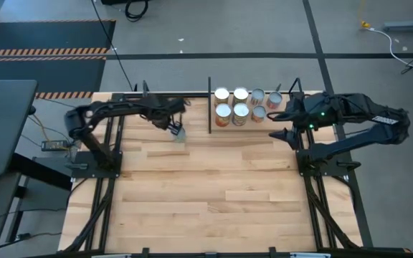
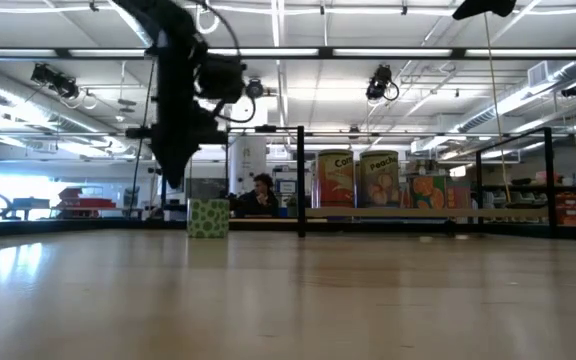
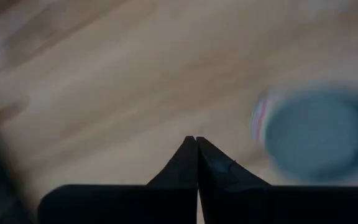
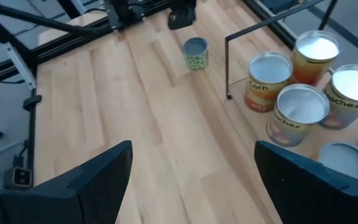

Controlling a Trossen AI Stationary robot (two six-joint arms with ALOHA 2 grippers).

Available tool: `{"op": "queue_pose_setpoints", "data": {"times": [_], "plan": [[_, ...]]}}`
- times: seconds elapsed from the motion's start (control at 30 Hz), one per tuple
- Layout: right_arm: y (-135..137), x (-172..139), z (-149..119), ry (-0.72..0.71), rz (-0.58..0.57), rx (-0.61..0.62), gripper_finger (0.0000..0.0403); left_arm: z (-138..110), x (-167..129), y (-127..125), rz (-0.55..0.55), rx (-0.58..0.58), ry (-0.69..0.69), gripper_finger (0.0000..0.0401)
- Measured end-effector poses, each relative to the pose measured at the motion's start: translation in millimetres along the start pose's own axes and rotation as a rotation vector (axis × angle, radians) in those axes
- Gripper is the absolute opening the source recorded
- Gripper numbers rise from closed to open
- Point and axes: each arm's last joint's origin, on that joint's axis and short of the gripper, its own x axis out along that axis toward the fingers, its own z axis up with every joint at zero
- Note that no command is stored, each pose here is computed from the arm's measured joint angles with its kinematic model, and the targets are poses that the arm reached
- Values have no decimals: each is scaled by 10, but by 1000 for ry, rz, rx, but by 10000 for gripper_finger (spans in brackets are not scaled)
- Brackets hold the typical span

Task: Pick and place cans onto a shelf
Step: Put the canned green peas on the shelf

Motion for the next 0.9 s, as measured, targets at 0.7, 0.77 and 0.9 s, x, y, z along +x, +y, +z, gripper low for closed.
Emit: {"op": "queue_pose_setpoints", "data": {"times": [0.7, 0.77, 0.9], "plan": [[233, 589, 242, -16, -56, -223, 345, -615, 319, -584, -530, 221, -215, 0], [266, 669, 253, 5, -26, -293, 345, -798, 188, -814, -627, 232, -256, 0], [362, 875, 244, 66, 44, -448, 345, -1159, -77, -1177, -806, 186, -356, 0]]}}
